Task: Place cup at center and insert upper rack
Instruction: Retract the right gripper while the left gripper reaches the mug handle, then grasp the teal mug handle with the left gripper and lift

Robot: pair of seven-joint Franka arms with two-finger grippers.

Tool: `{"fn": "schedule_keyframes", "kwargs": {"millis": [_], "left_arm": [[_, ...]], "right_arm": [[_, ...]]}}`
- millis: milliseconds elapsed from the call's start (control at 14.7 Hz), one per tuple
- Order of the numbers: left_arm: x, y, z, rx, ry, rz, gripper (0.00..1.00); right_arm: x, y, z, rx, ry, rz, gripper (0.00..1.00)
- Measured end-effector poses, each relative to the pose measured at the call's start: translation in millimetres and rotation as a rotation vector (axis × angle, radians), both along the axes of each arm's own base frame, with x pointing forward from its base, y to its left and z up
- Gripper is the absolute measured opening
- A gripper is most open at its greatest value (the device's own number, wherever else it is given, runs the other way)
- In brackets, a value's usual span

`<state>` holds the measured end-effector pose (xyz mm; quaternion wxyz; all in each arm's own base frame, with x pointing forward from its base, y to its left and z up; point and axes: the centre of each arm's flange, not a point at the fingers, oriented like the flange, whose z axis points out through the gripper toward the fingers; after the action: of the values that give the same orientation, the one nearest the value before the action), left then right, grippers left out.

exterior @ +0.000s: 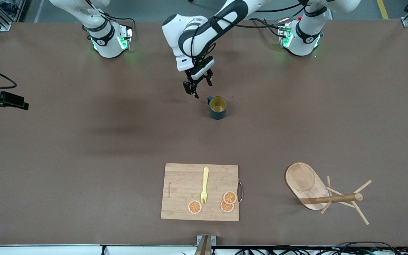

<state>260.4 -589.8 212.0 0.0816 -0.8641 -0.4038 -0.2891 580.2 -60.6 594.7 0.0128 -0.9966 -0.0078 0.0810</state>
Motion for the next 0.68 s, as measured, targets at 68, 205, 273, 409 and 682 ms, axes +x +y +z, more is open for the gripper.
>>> {"fn": "schedule_keyframes", "kwargs": {"millis": [68,205,273,409,682], "left_arm": [[-2,1,-13,0.020,-0.038,0.016,0.98],[-5,3,-34,0.047,-0.102,0.042,0.94],[-4,3,-41,0.051,-0.127,0.056,0.88],[4,0,-49,0.056,-0.162,0.074,0.81],[17,-2,-62,0.071,-0.180,0.089,0.58]], "right_arm": [[-9,0,7,0.003,-0.003,0.000,1.00],[-28,1,23,0.007,-0.016,-0.003,1.00],[-38,1,31,0.009,-0.022,-0.007,1.00],[-60,2,43,0.013,-0.033,-0.016,1.00],[-84,4,56,0.017,-0.053,-0.021,1.00]]}}
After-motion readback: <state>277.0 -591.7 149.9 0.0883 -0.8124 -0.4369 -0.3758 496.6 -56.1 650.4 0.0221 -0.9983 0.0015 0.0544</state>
